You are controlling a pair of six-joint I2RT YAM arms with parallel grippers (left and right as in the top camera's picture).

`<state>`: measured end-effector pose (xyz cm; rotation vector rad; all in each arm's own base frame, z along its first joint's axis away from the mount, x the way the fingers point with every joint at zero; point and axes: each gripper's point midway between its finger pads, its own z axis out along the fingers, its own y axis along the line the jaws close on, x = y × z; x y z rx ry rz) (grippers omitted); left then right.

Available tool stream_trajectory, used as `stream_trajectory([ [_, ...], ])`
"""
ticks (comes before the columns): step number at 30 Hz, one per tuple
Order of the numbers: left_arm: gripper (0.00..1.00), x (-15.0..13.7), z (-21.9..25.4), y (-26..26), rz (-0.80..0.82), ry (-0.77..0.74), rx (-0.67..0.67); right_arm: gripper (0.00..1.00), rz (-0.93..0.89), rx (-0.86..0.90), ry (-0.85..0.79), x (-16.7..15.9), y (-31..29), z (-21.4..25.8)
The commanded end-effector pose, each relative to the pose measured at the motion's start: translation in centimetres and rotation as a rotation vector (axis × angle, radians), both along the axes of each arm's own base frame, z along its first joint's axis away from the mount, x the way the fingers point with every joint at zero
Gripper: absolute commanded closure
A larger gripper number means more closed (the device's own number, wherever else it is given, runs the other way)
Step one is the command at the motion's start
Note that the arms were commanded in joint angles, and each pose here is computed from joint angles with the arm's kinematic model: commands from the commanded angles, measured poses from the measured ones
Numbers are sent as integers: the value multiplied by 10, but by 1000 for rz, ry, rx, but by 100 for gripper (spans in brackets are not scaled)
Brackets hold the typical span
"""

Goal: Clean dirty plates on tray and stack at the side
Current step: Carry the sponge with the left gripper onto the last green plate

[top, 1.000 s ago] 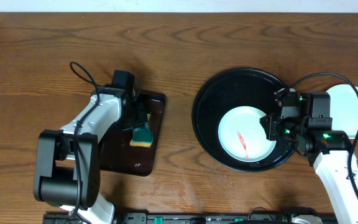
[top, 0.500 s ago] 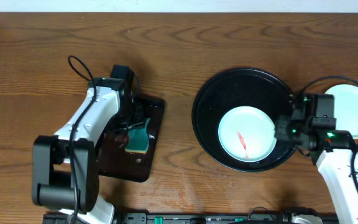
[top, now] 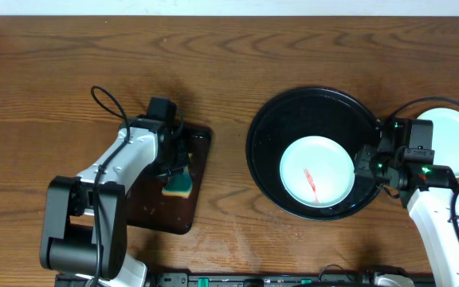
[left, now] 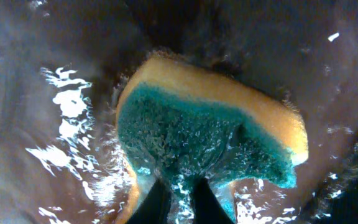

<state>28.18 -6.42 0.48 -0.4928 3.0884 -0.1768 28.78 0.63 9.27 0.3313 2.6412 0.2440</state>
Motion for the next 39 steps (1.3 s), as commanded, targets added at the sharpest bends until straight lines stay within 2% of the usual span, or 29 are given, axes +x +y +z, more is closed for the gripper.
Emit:
stream_trajectory([
  [1, 92, -21, -18, 1, 17, 74, -1, 76, 16, 3, -24, 7, 0, 3],
  [5, 93, -11, -8, 1, -49, 50, 7, 75, 74, 44, -53, 15, 11, 4],
  [8, 93, 1, 15, 9, -68, 48, 66, 72, 157, 92, -29, 13, 24, -4],
  [17, 92, 32, 88, -7, -169, -48, 65, 70, 97, 114, 97, 13, 8, -46],
  [21, 92, 35, 114, -42, -237, -127, -14, 70, 93, 115, 132, 15, 2, -64],
  [23, 93, 35, 122, -67, -277, -161, -88, 76, 143, 123, 144, 15, 6, -71],
  [25, 93, 36, 127, -97, -288, -190, -169, 87, 247, 201, 126, 16, 26, -74],
  [29, 93, 39, 132, -133, -296, -247, -217, 98, 294, 229, 133, 15, 39, -80],
  [35, 92, 43, 136, -187, -287, -308, -301, 99, 118, 179, 260, 2, 34, -92],
  [39, 93, 37, 130, -224, -313, -301, -383, 99, 138, 185, 258, 2, 44, -91],
])
